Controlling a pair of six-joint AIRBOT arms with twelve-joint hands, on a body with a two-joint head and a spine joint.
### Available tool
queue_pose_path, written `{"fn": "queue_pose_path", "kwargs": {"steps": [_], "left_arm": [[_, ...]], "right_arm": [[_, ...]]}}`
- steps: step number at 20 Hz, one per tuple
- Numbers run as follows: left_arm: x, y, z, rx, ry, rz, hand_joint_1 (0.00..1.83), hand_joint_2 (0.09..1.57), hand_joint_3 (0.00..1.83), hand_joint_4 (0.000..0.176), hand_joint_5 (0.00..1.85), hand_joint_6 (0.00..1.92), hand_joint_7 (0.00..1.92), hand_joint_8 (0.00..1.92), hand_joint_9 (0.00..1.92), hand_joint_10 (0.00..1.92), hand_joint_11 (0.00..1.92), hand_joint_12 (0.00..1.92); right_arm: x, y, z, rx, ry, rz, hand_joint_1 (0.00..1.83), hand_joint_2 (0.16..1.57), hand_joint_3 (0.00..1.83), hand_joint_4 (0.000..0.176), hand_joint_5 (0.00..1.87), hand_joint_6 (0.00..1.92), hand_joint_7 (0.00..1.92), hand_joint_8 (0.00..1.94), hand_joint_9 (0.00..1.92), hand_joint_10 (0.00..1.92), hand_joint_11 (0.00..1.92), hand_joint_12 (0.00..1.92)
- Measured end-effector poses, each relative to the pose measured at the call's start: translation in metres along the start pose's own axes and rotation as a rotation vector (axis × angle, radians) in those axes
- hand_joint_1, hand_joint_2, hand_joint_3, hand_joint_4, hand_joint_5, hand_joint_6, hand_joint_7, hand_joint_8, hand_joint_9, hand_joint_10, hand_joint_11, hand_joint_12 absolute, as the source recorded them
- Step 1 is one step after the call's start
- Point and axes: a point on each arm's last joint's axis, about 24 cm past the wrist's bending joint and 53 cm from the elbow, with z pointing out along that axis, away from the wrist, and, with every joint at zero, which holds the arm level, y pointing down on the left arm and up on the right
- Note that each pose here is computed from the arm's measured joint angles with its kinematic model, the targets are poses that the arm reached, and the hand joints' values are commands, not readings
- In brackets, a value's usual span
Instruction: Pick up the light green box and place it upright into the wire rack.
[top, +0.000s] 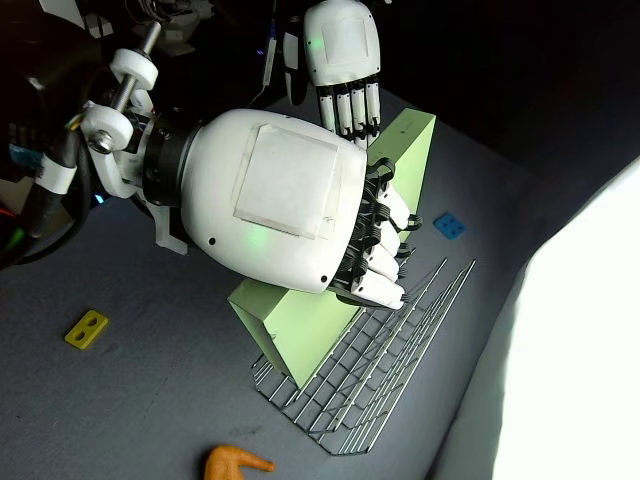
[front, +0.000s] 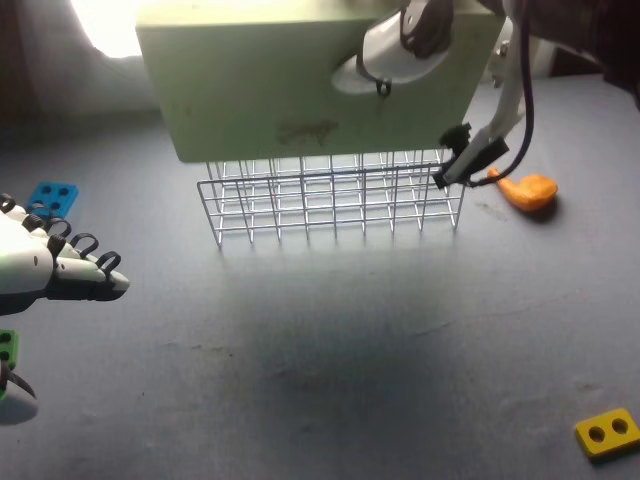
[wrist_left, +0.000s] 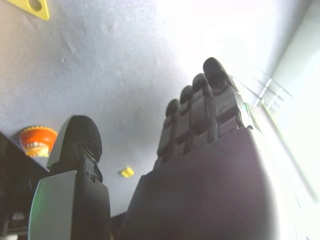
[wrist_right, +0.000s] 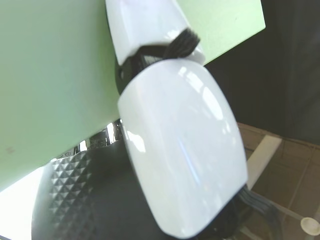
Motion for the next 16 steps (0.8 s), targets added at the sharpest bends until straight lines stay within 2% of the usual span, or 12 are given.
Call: {"fn": "queue_pose_path", "kwargs": {"steps": [7, 8, 11, 16], "left_arm": [[0.0, 0.0, 0.0, 0.0, 0.0, 0.0, 0.6, 1.23, 0.01, 0.0, 0.02, 0.0, 0.05, 0.0, 0.07, 0.0, 0.0, 0.5], [0.0, 0.0, 0.0, 0.0, -0.001, 0.0, 0.6, 1.24, 0.0, 0.0, 0.04, 0.0, 0.07, 0.0, 0.09, 0.0, 0.0, 0.56], [0.0, 0.0, 0.0, 0.0, 0.0, 0.0, 0.6, 1.24, 0.0, 0.0, 0.04, 0.0, 0.07, 0.0, 0.09, 0.0, 0.0, 0.57], [-0.001, -0.002, 0.001, 0.004, -0.001, 0.003, 0.61, 1.24, 0.0, 0.0, 0.06, 0.01, 0.09, 0.01, 0.11, 0.01, 0.0, 0.59]], "right_arm": [[0.003, -0.006, 0.002, 0.011, 0.004, -0.005, 1.37, 1.16, 0.0, 0.0, 0.81, 1.07, 0.98, 1.01, 0.81, 1.48, 0.51, 1.81], [0.005, -0.007, 0.002, 0.011, 0.006, -0.011, 1.36, 1.16, 0.0, 0.0, 0.82, 1.05, 0.95, 1.05, 0.79, 1.51, 0.51, 1.82], [0.009, -0.013, 0.002, 0.021, 0.017, -0.013, 1.36, 1.17, 0.0, 0.0, 0.82, 1.05, 0.95, 1.05, 0.79, 1.51, 0.51, 1.83], [0.009, -0.018, 0.002, 0.029, 0.013, -0.022, 1.37, 1.16, 0.0, 0.0, 0.84, 1.01, 0.97, 1.02, 0.8, 1.49, 0.52, 1.82]]}}
